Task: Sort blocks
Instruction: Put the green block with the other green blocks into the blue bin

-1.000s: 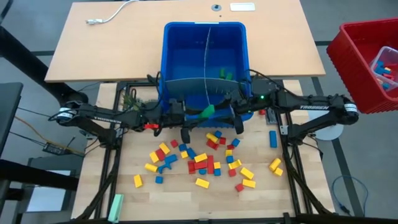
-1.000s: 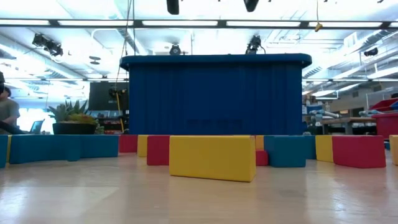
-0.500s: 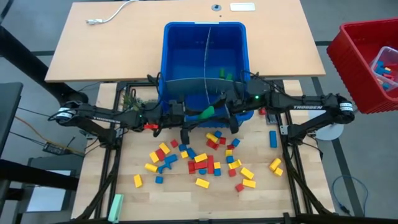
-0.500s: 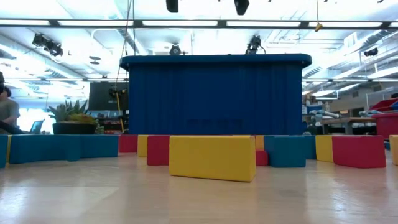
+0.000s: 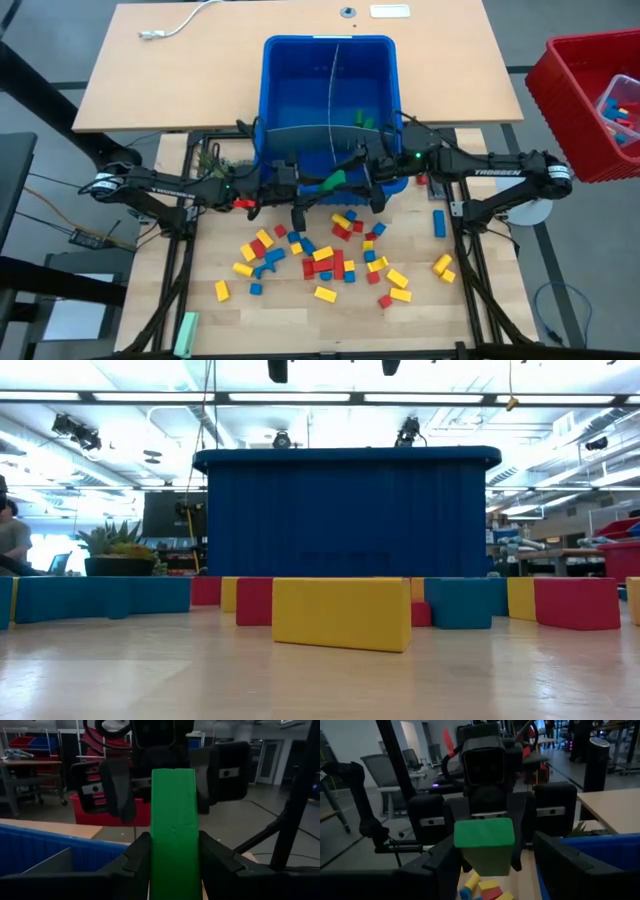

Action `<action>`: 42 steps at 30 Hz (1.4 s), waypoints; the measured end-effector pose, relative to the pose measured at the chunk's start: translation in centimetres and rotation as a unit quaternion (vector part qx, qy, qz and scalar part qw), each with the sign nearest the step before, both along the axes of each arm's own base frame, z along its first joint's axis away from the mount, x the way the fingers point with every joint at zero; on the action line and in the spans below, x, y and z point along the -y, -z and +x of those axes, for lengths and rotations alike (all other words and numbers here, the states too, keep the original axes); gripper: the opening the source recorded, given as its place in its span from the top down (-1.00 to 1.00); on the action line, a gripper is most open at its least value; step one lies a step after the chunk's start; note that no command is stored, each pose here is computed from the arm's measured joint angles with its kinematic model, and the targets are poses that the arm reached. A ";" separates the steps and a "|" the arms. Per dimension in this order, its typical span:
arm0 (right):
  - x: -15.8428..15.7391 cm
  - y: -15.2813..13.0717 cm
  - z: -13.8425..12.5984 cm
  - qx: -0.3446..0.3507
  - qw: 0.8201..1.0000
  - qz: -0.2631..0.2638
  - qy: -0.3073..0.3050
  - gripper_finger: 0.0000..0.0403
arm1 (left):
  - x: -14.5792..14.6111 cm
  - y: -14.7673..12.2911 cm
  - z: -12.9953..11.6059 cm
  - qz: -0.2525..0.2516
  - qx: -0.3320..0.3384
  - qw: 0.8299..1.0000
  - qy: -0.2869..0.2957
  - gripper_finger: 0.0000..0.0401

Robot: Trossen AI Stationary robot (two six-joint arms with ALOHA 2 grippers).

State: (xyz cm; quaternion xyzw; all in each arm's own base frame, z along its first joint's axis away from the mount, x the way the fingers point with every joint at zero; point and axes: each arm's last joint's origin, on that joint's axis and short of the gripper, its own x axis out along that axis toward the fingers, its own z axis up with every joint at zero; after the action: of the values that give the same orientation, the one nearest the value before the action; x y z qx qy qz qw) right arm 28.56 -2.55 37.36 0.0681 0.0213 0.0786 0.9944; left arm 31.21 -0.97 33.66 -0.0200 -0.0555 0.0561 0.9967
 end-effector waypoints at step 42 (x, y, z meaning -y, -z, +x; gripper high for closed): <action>8.5 0.7 -3.0 -0.070 0.943 -0.052 0.321 0.42 | -0.9 2.6 -0.3 0.008 -0.135 0.978 -0.159 0.06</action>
State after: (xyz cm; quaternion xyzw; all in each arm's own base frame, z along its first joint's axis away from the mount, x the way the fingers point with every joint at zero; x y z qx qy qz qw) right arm 25.61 -11.04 36.64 0.0244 0.0720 -0.2506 0.9651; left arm 30.87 -0.09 31.11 0.0047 0.0765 0.2152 0.9736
